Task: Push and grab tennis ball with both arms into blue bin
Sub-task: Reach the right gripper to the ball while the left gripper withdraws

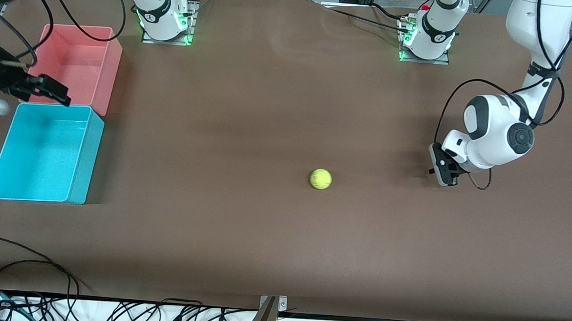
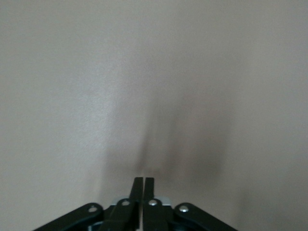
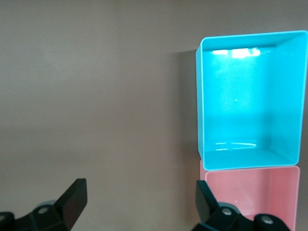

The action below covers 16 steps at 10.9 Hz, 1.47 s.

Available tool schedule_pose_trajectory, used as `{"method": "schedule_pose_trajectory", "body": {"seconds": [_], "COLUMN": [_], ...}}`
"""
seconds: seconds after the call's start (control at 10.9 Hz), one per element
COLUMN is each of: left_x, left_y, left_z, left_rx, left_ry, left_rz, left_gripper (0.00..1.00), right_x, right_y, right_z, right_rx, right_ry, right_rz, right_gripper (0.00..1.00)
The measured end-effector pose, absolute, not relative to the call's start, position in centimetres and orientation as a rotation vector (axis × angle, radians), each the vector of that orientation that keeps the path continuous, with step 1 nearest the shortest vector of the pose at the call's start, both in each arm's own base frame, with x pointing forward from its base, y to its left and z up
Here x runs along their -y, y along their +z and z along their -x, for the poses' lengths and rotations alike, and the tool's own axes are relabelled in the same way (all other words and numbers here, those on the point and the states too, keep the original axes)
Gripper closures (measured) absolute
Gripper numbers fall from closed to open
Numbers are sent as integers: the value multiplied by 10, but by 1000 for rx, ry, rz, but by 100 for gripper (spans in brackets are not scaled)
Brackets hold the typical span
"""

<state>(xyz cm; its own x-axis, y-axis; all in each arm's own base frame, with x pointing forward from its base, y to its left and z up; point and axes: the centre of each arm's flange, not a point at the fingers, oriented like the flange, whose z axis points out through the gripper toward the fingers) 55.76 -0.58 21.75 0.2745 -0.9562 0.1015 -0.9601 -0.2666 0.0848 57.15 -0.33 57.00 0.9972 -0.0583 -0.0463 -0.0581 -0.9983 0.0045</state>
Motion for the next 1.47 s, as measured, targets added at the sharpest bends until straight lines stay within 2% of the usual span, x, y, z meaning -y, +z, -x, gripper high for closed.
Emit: {"method": "schedule_pose_trajectory", "body": {"seconds": [0.18,0.55,0.83,1.29,1.47], "left_x": [1,-18,-47,-55,-55], "left_y": [238,276,292,380,401], "left_z": [-556,-551,-545,-540,-537], "left_rx": [1804,1786,1732,1774,1787], "left_ry": [38,62,96,298,348], "left_rz": [-2398,-2418,-2479,-2547,-2559], "left_gripper": [85,39,1,0,0], "right_x": [-2,-35,-84,-124,-126], "right_y": [532,445,386,257,230], "right_z": [-598,-654,-674,-668,-665], "right_rx": [78,-1,-89,-202,-218], "right_ry": [-53,101,165,-92,-147], "right_rz": [-3139,-3148,-3154,-3143,-3138], "right_gripper": [0,0,0,0,0]}}
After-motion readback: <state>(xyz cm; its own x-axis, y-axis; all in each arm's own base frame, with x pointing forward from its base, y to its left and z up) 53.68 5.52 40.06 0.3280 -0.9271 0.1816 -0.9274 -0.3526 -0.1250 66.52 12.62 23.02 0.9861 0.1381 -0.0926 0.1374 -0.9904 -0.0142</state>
